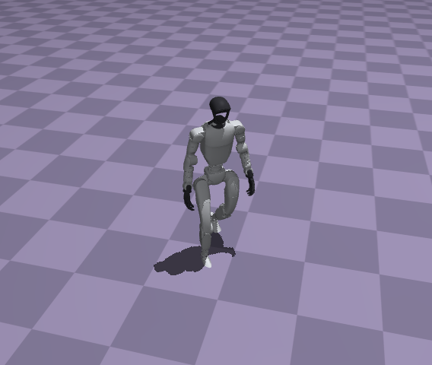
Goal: Walk
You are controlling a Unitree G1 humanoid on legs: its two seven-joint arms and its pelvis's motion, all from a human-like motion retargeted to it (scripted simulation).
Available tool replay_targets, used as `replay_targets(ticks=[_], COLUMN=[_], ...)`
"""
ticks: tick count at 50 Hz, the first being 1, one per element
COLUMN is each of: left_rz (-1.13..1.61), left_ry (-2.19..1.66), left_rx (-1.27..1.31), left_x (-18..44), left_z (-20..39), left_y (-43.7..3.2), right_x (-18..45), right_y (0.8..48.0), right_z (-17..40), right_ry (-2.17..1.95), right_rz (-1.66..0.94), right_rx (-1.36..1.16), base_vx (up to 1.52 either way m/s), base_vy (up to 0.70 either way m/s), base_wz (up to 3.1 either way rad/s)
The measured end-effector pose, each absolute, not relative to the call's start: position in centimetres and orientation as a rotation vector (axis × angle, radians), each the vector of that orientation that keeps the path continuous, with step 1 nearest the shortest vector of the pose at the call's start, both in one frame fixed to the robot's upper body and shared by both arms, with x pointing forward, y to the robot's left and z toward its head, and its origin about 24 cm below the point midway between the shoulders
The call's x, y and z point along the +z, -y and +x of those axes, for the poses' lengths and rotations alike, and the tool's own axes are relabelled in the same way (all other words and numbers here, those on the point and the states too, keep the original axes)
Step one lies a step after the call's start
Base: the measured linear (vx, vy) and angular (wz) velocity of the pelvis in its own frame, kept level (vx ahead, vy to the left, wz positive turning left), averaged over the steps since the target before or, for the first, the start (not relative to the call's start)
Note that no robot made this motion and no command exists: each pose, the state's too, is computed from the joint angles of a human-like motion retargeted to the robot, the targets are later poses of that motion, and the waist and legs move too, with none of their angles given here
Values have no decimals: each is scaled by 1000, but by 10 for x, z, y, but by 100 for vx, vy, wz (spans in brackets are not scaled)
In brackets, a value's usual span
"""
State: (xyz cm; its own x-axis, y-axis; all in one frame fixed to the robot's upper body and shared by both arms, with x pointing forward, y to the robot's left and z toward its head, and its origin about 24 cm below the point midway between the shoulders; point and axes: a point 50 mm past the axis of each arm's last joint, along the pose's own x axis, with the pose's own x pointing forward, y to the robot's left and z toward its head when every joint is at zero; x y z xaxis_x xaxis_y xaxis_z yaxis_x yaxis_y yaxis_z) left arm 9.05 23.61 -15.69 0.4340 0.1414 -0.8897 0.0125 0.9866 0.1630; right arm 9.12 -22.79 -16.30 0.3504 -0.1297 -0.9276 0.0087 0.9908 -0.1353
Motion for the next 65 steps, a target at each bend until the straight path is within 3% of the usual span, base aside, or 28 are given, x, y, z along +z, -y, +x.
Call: replay_targets(ticks=[13,30,42,53,65], left_rz=[128,90,-20,108,235], left_ry=[-1123,-1160,-1161,-1083,-962], left_rx=[25,176,227,170,117], left_x=[-156,-157,-160,-151,-139], left_z=[93,79,74,106,134], left_y=[-233,-248,-241,-246,-248], right_x=[-161,-161,-163,-149,-152], right_y=[234,237,230,221,224], right_z=[90,83,85,137,130], right_ry=[-1189,-1200,-1212,-1030,-1050], right_rz=[-73,-178,-53,-17,-36], right_rx=[-121,-119,-131,-142,-243], base_vx=[39,41,48,44,41], base_vy=[-5,7,19,11,2], base_wz=[-20,-10,30,20,20])
